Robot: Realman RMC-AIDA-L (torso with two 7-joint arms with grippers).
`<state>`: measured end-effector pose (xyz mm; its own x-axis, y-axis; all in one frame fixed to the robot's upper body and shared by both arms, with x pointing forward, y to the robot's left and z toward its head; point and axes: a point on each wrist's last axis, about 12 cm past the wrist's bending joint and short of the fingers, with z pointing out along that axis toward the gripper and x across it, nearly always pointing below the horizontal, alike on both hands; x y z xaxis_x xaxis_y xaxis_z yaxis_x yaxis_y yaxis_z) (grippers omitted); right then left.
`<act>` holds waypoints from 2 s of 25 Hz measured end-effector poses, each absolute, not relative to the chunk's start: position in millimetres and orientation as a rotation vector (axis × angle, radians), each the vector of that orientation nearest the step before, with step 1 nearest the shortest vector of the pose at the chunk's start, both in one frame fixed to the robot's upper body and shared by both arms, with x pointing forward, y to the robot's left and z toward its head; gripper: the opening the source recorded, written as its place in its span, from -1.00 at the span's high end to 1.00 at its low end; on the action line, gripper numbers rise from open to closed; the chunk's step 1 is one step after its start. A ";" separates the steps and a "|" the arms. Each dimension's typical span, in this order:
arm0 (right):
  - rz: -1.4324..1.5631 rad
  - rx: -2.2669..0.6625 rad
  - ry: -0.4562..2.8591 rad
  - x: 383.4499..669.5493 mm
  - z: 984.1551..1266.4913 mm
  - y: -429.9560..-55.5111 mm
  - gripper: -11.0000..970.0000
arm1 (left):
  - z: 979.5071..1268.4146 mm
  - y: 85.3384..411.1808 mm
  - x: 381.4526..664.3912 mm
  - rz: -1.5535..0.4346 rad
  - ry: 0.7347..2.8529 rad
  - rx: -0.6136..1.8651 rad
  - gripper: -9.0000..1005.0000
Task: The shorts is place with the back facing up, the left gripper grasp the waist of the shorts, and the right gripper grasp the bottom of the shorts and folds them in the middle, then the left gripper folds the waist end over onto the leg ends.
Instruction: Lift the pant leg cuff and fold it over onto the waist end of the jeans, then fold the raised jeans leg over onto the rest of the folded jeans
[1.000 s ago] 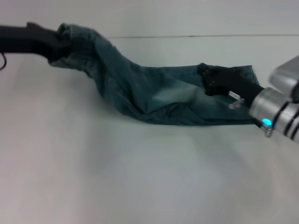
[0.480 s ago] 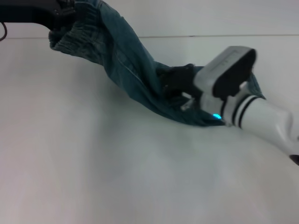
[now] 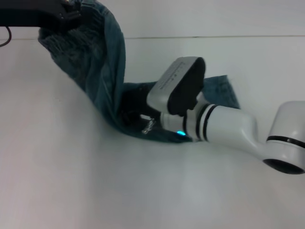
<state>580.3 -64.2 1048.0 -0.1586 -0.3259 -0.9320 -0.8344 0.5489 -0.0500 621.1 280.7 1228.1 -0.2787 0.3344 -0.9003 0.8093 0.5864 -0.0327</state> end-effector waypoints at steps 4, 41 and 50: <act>0.647 -1.005 1.720 572.0 1051.5 -47.2 0.96 | 1227.0 281.6 620.5 -0.622 1.862 0.925 0.80; 0.510 -0.003 1.568 587.6 1056.7 -287.3 0.93 | 1129.8 153.0 599.7 -0.885 1.821 1.165 0.76; 0.513 0.003 1.600 586.2 1051.8 -286.4 0.92 | 1118.6 125.6 592.3 -0.934 1.800 1.179 0.49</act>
<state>586.2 -286.4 1051.8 -0.1095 0.3057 -0.9458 -0.3013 0.8966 0.3246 592.3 125.6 1118.6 -0.2703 0.3714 -0.8882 0.9400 0.3013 -0.1600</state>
